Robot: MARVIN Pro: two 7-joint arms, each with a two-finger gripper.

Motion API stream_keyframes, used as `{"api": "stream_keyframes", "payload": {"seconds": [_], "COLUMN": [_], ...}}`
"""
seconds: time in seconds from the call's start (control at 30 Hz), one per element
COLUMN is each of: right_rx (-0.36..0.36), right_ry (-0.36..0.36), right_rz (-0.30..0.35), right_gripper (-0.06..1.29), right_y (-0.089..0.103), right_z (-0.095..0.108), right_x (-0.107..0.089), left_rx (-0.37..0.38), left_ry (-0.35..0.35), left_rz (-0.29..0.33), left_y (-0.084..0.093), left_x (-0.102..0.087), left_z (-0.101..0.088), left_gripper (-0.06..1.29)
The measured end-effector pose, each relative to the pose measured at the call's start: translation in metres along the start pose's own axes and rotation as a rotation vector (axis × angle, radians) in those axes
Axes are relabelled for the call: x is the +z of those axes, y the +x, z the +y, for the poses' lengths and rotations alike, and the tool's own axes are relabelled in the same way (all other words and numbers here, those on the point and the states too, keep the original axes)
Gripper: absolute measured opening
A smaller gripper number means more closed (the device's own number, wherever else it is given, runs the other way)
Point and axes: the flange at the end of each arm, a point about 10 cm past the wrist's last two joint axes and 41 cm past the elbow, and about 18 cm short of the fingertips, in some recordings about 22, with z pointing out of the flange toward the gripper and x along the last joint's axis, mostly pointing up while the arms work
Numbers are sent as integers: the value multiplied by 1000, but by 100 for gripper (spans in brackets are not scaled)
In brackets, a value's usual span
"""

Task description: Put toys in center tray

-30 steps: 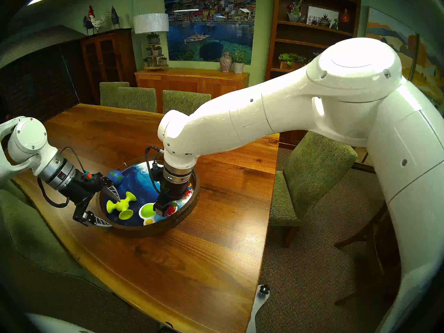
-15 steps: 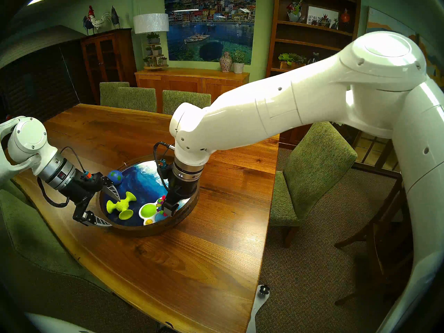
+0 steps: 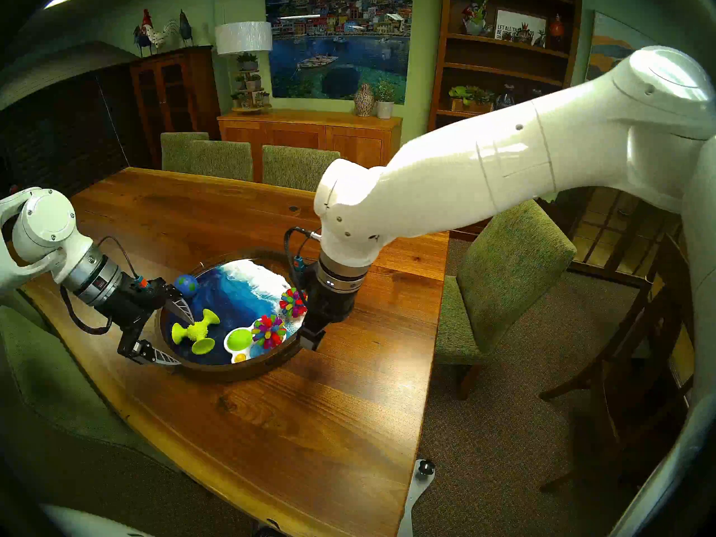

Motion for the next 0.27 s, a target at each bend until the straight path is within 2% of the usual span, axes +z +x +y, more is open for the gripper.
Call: {"api": "stream_keyframes", "payload": {"seconds": [0.27], "right_rx": [2], "right_ry": [-15], "right_rz": [85], "right_gripper": [121], "right_y": [-15], "right_z": [-4], "right_x": [-18], "left_rx": [0], "left_ry": [0], "left_rz": [0], "left_y": [0], "left_x": [0], "left_z": [0], "left_gripper": [123]}}
